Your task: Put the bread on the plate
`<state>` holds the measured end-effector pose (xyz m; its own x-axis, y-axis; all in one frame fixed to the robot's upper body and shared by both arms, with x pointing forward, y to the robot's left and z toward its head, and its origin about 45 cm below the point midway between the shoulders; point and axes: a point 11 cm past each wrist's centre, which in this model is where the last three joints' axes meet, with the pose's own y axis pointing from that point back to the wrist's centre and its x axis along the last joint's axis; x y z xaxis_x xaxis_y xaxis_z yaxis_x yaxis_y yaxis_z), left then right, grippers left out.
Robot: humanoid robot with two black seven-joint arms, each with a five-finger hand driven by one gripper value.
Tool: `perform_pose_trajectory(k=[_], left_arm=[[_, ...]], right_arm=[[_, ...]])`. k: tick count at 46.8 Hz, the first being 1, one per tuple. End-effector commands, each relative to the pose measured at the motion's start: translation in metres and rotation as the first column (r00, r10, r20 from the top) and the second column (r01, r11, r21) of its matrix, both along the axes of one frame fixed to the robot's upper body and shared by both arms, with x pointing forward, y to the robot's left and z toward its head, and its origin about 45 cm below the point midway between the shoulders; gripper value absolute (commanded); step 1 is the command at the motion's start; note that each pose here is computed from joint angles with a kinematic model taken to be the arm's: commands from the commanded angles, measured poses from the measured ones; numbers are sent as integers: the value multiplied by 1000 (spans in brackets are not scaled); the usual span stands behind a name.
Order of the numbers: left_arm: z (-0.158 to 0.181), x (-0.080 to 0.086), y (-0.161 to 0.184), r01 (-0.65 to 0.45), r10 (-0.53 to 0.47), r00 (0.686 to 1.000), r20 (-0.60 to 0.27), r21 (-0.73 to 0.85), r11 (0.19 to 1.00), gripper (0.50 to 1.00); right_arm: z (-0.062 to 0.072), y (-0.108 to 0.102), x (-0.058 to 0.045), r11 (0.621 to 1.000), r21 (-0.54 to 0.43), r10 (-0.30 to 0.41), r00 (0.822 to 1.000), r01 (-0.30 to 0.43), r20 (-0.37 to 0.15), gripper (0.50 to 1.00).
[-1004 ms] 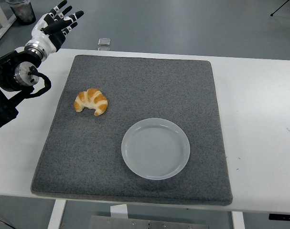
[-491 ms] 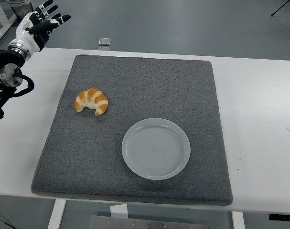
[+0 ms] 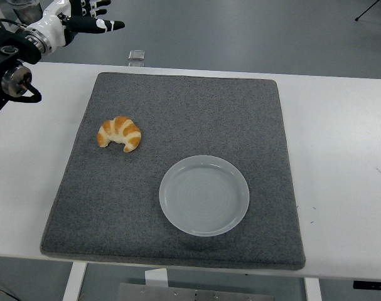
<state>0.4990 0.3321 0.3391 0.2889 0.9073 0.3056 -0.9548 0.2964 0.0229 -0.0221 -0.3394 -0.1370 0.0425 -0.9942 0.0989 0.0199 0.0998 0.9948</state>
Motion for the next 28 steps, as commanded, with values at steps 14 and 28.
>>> perform_pose_trajectory(k=[14,28], left_arm=[[-15,-20,-19,215,-215,975,-52,452,866,990],[-23,-39,-34,349,-346,931,-113,546,762,994]], right_arm=[[0,1,0,1000,2,0,1000,0,0,952],[0,0,0,1000,0,0,1000,0,0,952]])
